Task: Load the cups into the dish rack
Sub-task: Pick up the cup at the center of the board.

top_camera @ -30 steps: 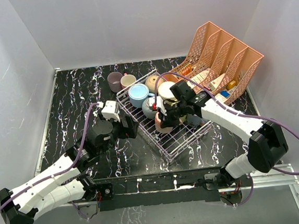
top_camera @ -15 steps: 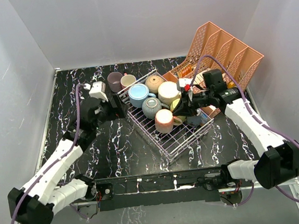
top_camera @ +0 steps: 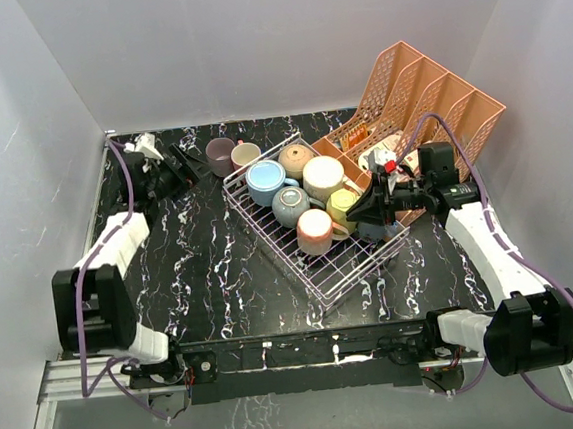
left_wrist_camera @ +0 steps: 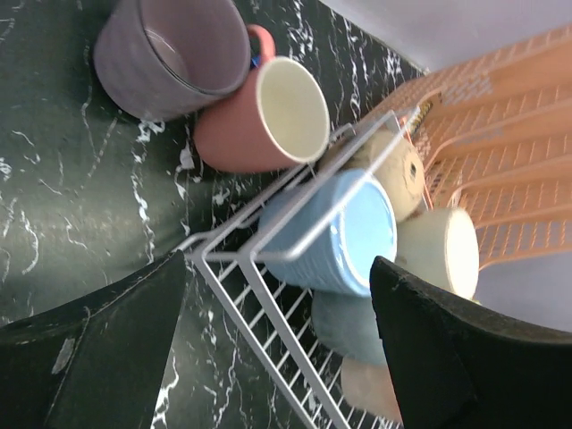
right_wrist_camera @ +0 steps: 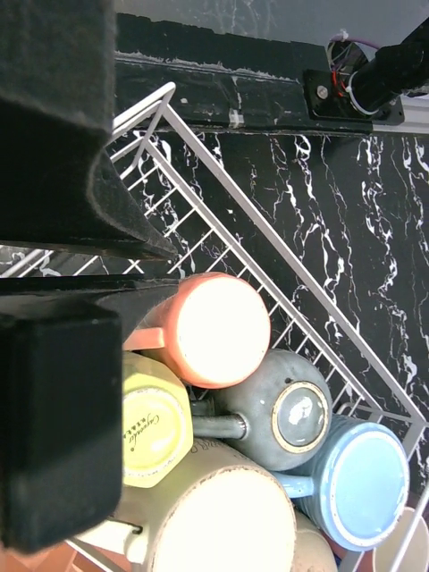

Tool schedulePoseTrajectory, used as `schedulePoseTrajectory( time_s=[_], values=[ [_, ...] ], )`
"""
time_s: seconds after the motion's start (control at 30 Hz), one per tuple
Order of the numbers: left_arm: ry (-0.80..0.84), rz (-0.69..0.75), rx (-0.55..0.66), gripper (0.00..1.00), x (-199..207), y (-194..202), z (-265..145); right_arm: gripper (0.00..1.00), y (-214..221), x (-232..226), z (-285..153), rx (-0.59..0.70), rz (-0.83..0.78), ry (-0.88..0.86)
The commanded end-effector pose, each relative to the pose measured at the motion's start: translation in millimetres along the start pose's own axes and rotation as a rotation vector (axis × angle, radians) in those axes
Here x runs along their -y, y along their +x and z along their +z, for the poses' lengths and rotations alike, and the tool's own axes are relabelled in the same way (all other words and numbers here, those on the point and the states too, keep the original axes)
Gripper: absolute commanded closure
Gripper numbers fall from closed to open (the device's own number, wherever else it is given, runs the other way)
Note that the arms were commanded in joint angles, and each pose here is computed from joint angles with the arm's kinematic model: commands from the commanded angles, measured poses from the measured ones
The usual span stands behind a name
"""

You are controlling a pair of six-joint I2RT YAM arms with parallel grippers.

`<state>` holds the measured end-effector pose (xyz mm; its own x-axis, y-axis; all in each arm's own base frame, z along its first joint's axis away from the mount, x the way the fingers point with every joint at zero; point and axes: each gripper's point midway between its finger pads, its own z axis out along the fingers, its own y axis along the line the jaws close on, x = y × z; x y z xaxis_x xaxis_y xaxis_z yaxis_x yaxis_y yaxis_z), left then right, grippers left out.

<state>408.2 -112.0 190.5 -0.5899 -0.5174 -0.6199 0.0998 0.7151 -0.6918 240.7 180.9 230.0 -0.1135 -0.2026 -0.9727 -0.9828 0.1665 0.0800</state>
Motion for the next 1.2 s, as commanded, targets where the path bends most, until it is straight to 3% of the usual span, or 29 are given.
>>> schedulePoseTrajectory(
  time_s=[0.0,0.2,0.33,0.5,0.7,1.03,1.17],
  values=[
    [0.055,-0.066,0.064,0.19,7.0,-43.9,16.8,0.84,-15.6,0.1,-5.9,0.061,-0.082,-0.008],
    [-0.218,-0.080,0.091,0.20,-51.8,-64.1,47.9,0.84,-5.9,2.2,-7.2,0.044,-0.072,0.015],
    [-0.305,-0.086,0.064,0.27,-76.3,-65.1,64.7,0.83,-7.0,3.5,-8.3,0.037,-0.080,0.029],
    [-0.344,-0.050,-0.008,0.29,-76.7,-59.0,82.6,0.83,-4.1,7.1,-8.2,0.025,-0.069,0.042],
    [-0.420,0.110,-0.025,0.30,-68.0,-58.3,94.1,0.83,-2.7,8.0,-7.9,0.022,-0.068,0.045],
    [-0.520,0.210,-0.049,0.30,-68.1,-60.7,126.7,0.83,0.1,9.4,-8.2,0.016,-0.070,0.059],
    [-0.565,0.250,-0.073,0.36,-78.6,-59.7,134.8,0.83,0.4,9.7,-8.4,0.015,-0.069,0.062]
  ],
)
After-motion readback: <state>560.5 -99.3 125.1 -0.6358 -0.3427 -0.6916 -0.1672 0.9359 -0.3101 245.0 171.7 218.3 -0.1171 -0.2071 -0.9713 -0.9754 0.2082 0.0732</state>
